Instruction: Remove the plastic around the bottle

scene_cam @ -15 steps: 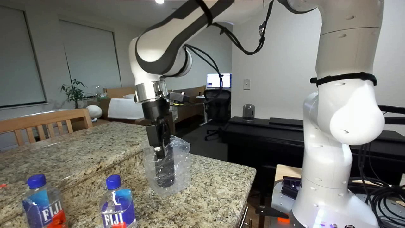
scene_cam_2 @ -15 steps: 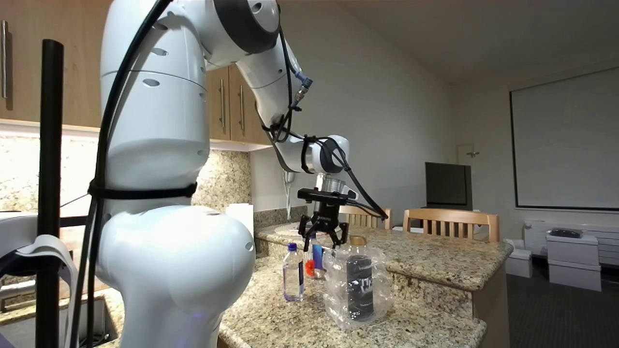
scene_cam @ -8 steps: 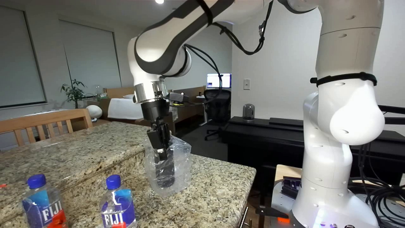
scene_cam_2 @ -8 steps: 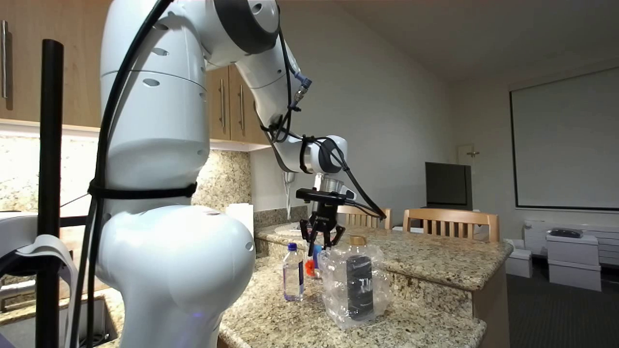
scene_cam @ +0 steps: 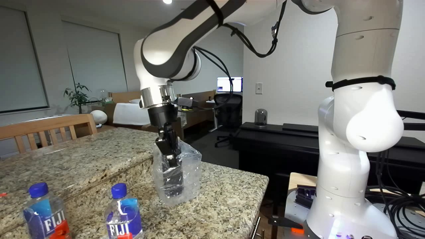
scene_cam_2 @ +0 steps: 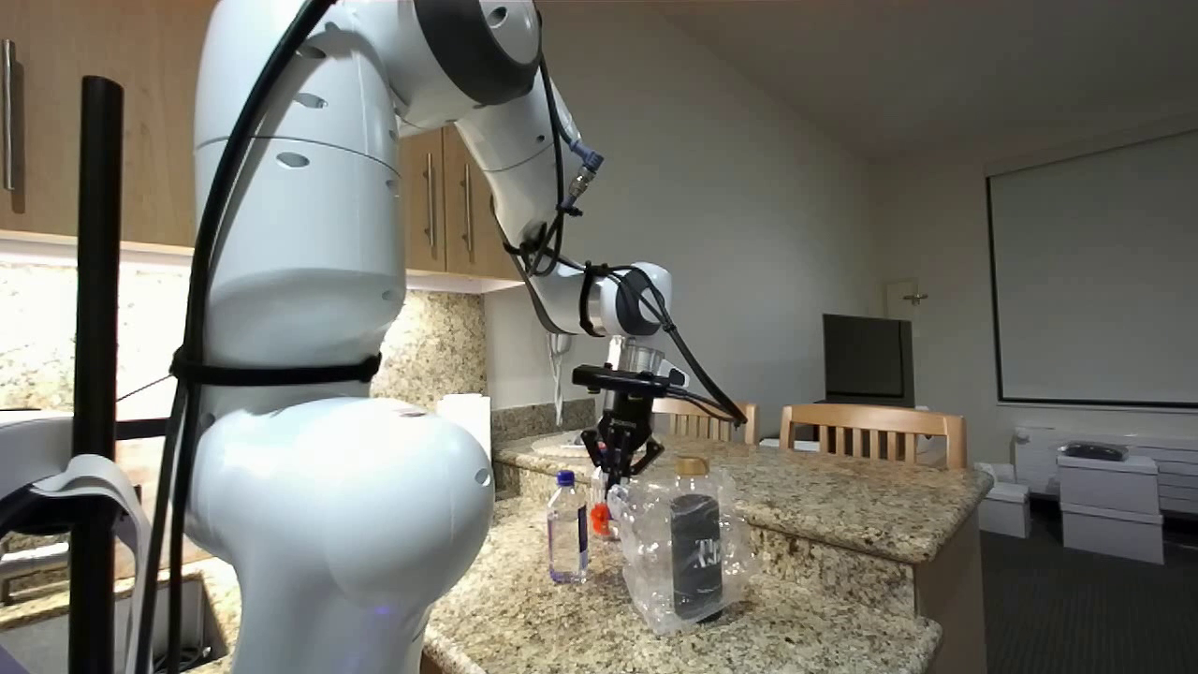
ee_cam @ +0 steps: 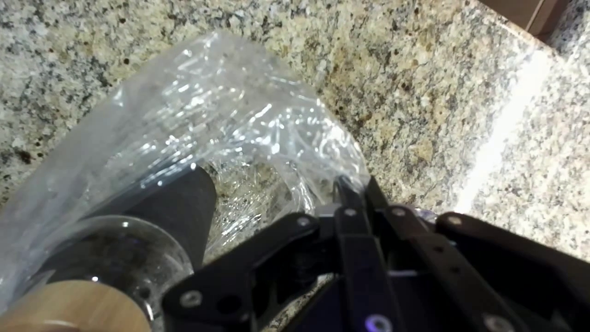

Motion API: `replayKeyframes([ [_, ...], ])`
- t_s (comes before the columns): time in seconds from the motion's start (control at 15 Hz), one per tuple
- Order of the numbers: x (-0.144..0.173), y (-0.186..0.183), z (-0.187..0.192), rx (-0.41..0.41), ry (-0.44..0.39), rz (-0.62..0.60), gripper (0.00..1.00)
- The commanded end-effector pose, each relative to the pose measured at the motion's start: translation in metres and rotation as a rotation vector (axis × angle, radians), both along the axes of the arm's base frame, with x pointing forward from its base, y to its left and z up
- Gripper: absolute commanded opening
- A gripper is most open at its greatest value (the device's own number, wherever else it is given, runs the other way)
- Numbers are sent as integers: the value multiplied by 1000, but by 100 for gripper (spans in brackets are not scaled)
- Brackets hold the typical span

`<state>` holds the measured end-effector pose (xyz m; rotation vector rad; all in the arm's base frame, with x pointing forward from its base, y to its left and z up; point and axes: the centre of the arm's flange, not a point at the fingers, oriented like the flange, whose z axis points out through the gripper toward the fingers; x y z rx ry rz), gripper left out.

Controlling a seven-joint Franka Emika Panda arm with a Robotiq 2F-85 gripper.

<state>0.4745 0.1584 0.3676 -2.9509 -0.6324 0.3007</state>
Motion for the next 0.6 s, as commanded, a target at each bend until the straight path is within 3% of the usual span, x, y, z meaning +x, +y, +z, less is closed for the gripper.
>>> replayKeyframes([
  [0.0,-4,-5,2,30,-21,9,11],
  [0.53,2,-17,22,156,-118,-65,11],
])
